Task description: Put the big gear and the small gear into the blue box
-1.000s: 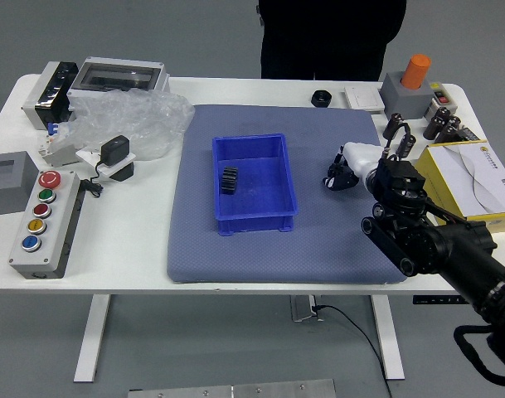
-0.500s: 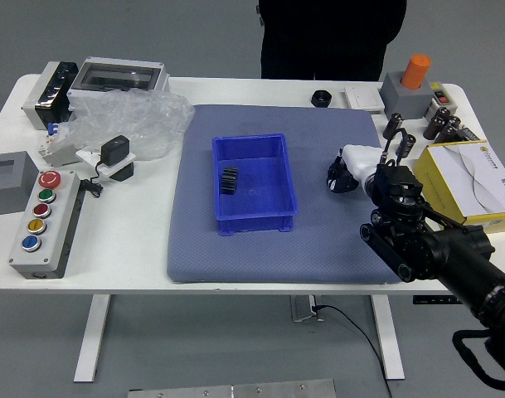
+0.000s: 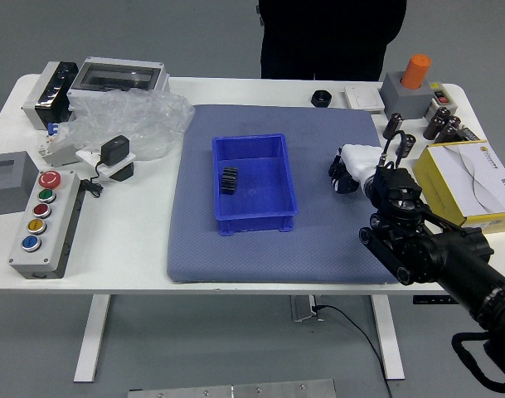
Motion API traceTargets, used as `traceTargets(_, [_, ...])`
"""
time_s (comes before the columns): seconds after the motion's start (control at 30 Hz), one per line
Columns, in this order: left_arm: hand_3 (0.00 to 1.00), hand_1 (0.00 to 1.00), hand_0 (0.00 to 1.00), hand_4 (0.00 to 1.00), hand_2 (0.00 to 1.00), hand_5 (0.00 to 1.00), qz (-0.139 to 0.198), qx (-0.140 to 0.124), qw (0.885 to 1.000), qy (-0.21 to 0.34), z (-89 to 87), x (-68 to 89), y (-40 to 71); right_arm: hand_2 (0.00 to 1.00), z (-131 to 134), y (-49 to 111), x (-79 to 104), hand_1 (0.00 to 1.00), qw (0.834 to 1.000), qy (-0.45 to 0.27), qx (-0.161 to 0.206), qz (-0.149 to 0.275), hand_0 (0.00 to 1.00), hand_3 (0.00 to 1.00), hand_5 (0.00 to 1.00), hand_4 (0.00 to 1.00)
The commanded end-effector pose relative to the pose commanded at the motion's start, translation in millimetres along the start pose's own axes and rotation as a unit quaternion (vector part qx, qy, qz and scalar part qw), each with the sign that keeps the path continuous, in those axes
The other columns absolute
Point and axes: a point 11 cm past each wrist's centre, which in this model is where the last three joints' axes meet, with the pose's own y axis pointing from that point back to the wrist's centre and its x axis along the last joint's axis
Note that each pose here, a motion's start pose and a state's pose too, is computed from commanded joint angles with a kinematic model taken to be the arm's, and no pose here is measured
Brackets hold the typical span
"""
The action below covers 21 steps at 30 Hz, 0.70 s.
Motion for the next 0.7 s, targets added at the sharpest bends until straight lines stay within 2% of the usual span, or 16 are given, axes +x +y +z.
traceTargets(0.07, [0.848,0.806,0.841,0.709,0.813,0.279,0.000,0.000,1.000,0.000,0.0,0.0,0.0,0.504,0,0.1,0.4,0.467,1.000,-0.002,0.001,0.002,0.649,0.625,0.204,0.606])
traceTargets(0.1, [0.848,0.805,0.841,0.707,0.813,0.280,0.000,0.000,1.000,0.000,0.0,-0.1,0.0,0.469,-1,0.1,0.7,0.450,1.000,-0.003,0.002,0.004,0.640,0.581,0.212,0.629])
traceTargets(0.47, [0.848,0.806,0.841,0.705,0.813,0.278,0.000,-0.001,1.000,0.001,0.3,0.0,0.0,0.446,0,0.5,7.1,0.441,1.000,-0.012,0.003,0.021,0.633,0.557,0.226,0.628])
traceTargets(0.5, [0.849,0.806,0.841,0.704,0.813,0.279,0.000,-0.001,1.000,0.001,0.3,0.0,0.0,0.445,1,0.5,7.9,0.440,1.000,-0.013,0.003,0.023,0.635,0.552,0.210,0.601])
traceTargets(0.7, [0.849,0.806,0.841,0.703,0.813,0.278,0.000,-0.001,1.000,0.001,0.5,0.3,0.1,0.445,3,1.0,13.6,0.438,0.999,-0.017,0.002,0.031,0.638,0.554,0.195,0.578])
